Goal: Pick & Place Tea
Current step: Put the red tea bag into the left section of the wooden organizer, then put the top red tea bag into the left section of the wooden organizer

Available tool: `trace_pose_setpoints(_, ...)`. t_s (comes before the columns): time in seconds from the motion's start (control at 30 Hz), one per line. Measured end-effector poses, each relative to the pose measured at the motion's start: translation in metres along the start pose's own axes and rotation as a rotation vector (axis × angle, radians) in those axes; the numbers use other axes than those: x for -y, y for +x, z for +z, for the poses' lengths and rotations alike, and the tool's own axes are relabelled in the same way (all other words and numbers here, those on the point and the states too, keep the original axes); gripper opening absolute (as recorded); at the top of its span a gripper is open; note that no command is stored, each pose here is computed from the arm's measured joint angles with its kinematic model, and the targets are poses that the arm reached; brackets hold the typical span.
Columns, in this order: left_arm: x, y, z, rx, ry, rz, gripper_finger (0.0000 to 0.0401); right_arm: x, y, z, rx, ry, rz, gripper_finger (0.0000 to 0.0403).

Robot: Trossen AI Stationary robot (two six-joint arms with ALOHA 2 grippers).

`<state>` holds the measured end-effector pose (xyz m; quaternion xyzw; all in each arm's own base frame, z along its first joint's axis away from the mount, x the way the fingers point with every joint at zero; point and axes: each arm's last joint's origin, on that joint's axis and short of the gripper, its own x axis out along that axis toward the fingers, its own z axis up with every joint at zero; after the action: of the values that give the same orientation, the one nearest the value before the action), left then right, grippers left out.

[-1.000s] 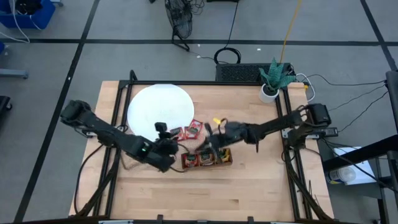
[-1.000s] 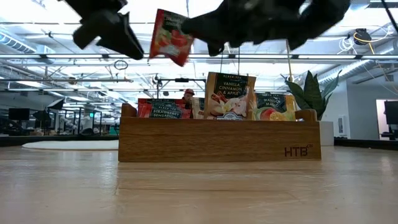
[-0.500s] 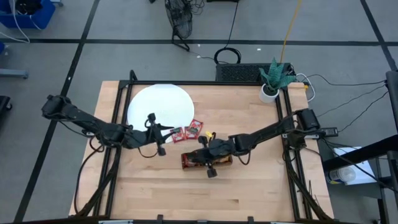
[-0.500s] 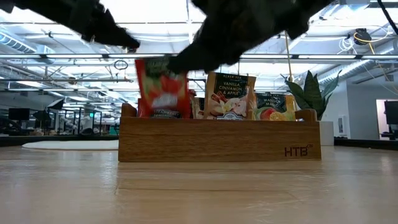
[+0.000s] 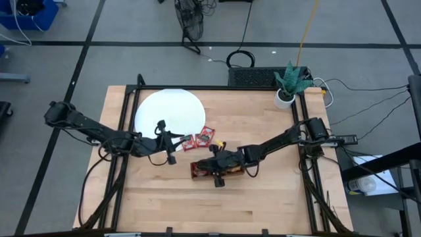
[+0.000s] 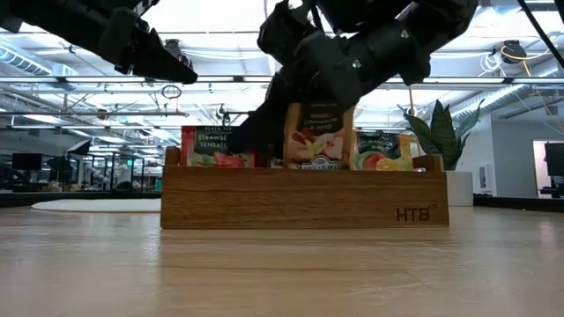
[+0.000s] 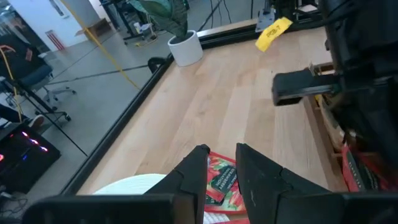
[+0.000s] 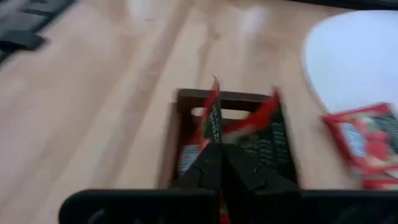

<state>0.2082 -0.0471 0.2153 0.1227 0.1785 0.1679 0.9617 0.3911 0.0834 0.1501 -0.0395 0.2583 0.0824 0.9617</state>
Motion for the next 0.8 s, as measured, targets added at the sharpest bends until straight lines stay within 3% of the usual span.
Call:
trace_pose_setpoints(0.1,0.000,0.000,0.000,-0.001,0.000,0.000,0.0090,0.001,0.000,0.000,-0.006,-0.020,-0.075,0.0000)
trace_pose_setpoints(0.27,-0.001,0.001,0.000,-0.002,-0.001,0.005,0.0090,0.000,0.000,0.001,0.003,-0.060,-0.081,0.0011)
trace_pose_setpoints(0.53,-0.002,0.001,0.000,-0.004,-0.002,0.009,0.0090,0.001,-0.003,0.005,0.021,-0.105,-0.101,0.0077)
trace_pose_setpoints(0.8,-0.002,0.001,0.000,-0.005,-0.008,0.011,0.0090,0.004,-0.023,0.029,0.102,-0.105,-0.145,0.0121)
